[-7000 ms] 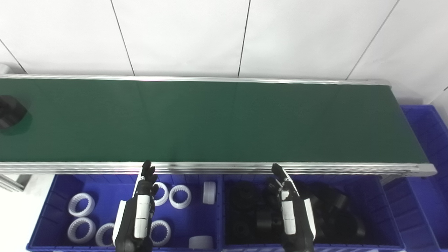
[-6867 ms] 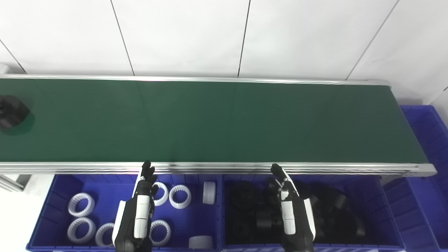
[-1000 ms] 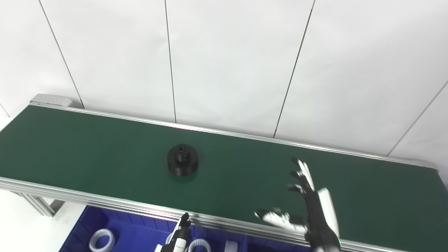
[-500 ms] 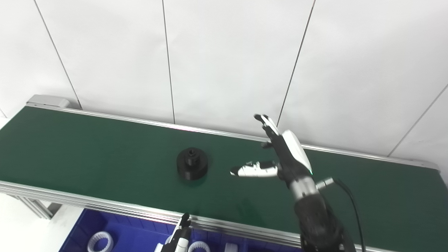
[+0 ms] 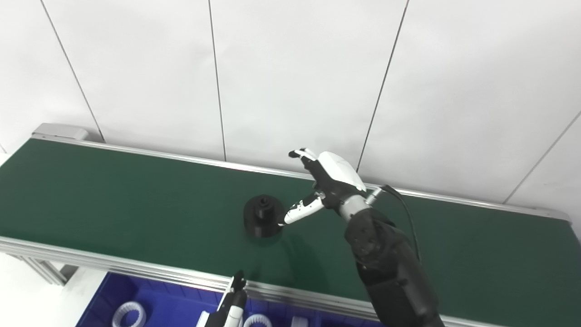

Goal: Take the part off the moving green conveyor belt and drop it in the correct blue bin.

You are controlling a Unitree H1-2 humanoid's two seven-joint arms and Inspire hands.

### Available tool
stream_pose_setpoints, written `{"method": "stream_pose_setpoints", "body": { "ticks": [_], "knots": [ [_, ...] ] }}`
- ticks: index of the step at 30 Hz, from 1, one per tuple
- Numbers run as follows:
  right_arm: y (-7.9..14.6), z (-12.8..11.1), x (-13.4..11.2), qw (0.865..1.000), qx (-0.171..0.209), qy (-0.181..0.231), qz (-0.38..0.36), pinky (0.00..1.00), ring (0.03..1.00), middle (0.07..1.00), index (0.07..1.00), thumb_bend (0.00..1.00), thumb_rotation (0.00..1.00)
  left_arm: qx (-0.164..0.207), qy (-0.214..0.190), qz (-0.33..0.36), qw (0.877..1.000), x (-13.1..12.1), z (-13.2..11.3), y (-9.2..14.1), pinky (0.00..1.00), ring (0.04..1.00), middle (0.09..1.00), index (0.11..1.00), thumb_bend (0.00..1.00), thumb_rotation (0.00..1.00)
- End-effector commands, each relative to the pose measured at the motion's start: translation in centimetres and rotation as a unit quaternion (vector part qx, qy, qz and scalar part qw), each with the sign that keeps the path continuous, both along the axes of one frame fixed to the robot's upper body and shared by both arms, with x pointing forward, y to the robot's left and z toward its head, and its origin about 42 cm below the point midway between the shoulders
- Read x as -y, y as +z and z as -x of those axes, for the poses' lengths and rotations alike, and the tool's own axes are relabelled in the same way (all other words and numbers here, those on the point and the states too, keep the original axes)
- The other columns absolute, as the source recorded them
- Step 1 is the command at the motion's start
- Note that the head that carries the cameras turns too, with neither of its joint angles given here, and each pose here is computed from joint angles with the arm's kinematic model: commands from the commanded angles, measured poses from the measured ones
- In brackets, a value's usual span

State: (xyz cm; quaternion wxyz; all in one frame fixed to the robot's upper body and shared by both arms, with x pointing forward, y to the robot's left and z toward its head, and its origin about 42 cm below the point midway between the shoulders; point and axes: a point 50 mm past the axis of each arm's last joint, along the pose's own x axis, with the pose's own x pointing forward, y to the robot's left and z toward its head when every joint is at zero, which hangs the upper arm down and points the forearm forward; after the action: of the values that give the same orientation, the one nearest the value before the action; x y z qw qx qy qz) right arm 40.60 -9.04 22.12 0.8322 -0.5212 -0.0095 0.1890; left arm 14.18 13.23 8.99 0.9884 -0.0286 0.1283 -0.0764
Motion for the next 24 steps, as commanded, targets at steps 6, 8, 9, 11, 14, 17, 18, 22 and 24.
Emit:
{"method": "stream_pose_setpoints", "body": {
  "ticks": [6, 8, 9, 11, 14, 17, 18, 22, 24],
  "knots": [
    [1.4, -2.0, -1.8, 0.997, 0.019, 0.019, 0.070, 0.53, 0.834, 0.956, 0.886, 1.00, 0.18, 0.015, 0.006, 0.050, 0.999, 2.8, 0.2, 1.8, 1.00, 0.993, 0.989, 1.000, 0.55, 1.00],
    [1.0, -2.1, -1.9, 0.996, 0.020, 0.023, 0.090, 0.52, 0.827, 0.950, 0.886, 1.00, 0.18, 0.018, 0.006, 0.048, 0.999, 2.9, 0.3, 1.9, 1.00, 0.991, 0.984, 1.000, 0.57, 1.00],
    [0.8, -2.1, -1.9, 0.995, 0.018, 0.027, 0.100, 0.53, 0.831, 0.949, 0.887, 1.00, 0.18, 0.017, 0.006, 0.049, 0.999, 3.0, 0.4, 2.0, 1.00, 0.991, 0.983, 1.000, 0.58, 1.00],
    [0.4, -2.2, -1.9, 0.993, 0.013, 0.032, 0.116, 0.54, 0.839, 0.948, 0.887, 1.00, 0.18, 0.015, 0.006, 0.052, 0.999, 3.1, 0.5, 2.1, 1.00, 0.993, 0.983, 1.000, 0.59, 1.00],
    [-0.3, -2.5, -1.7, 0.989, 0.008, 0.038, 0.140, 0.55, 0.835, 0.938, 0.878, 1.00, 0.18, 0.016, 0.005, 0.054, 0.998, 3.2, 0.7, 2.2, 1.00, 0.996, 0.985, 1.000, 0.59, 1.00],
    [-0.8, -2.8, -1.4, 0.986, 0.008, 0.043, 0.162, 0.54, 0.826, 0.930, 0.868, 1.00, 0.16, 0.018, 0.005, 0.064, 0.998, 3.3, 0.8, 2.3, 1.00, 1.000, 0.990, 1.000, 0.60, 1.00],
    [-1.1, -3.0, -1.2, 0.983, 0.003, 0.046, 0.178, 0.54, 0.825, 0.929, 0.867, 1.00, 0.16, 0.017, 0.007, 0.067, 0.998, 3.4, 0.9, 2.4, 1.00, 1.000, 0.991, 1.000, 0.60, 1.00],
    [-1.7, -3.6, -0.5, 0.972, -0.017, 0.049, 0.228, 0.55, 0.825, 0.914, 0.871, 1.00, 0.19, 0.018, 0.009, 0.072, 0.997, 3.4, 1.0, 2.6, 1.00, 1.000, 0.994, 1.000, 0.57, 1.00],
    [-2.1, -3.6, -0.2, 0.970, -0.023, 0.048, 0.236, 0.54, 0.813, 0.885, 0.858, 1.00, 0.18, 0.017, 0.009, 0.074, 0.997, 3.4, 1.1, 2.7, 1.00, 1.000, 0.996, 1.000, 0.56, 1.00]
  ]
}}
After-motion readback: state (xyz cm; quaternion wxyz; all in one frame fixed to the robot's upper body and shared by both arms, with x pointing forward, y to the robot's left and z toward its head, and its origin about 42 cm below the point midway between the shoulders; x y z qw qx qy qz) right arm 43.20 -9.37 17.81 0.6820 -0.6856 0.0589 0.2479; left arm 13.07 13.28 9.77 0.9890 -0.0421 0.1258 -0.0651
